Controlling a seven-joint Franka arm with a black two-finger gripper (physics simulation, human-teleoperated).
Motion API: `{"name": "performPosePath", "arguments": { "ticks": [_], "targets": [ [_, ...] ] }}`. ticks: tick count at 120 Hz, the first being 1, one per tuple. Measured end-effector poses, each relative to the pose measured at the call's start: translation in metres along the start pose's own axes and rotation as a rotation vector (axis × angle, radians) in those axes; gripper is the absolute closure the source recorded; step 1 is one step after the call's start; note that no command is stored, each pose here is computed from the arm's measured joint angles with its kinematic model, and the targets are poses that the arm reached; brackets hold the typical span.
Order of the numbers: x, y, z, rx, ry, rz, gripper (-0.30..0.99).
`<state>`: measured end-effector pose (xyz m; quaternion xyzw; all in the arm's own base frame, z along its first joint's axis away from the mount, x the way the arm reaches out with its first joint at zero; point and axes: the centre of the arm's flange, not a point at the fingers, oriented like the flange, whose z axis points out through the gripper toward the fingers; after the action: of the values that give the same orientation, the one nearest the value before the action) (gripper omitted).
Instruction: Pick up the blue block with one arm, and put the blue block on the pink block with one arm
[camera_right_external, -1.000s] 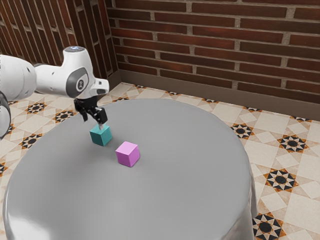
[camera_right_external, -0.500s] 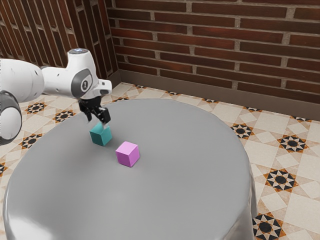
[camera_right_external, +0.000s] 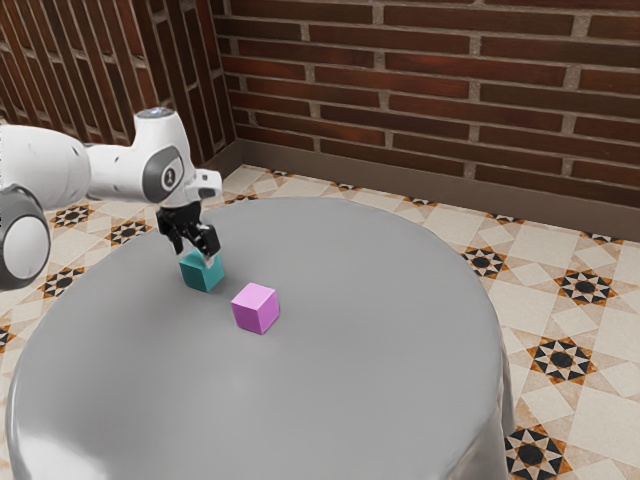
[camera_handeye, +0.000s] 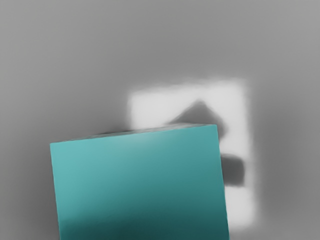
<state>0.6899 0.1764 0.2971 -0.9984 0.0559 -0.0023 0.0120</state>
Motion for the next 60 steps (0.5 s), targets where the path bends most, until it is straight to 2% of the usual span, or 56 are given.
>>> {"name": "performPosePath", "arguments": {
  "ticks": [60],
  "targets": [
    [0.012,-0.009,0.019,-0.003,-0.001,-0.005,0.0]
  ]
}}
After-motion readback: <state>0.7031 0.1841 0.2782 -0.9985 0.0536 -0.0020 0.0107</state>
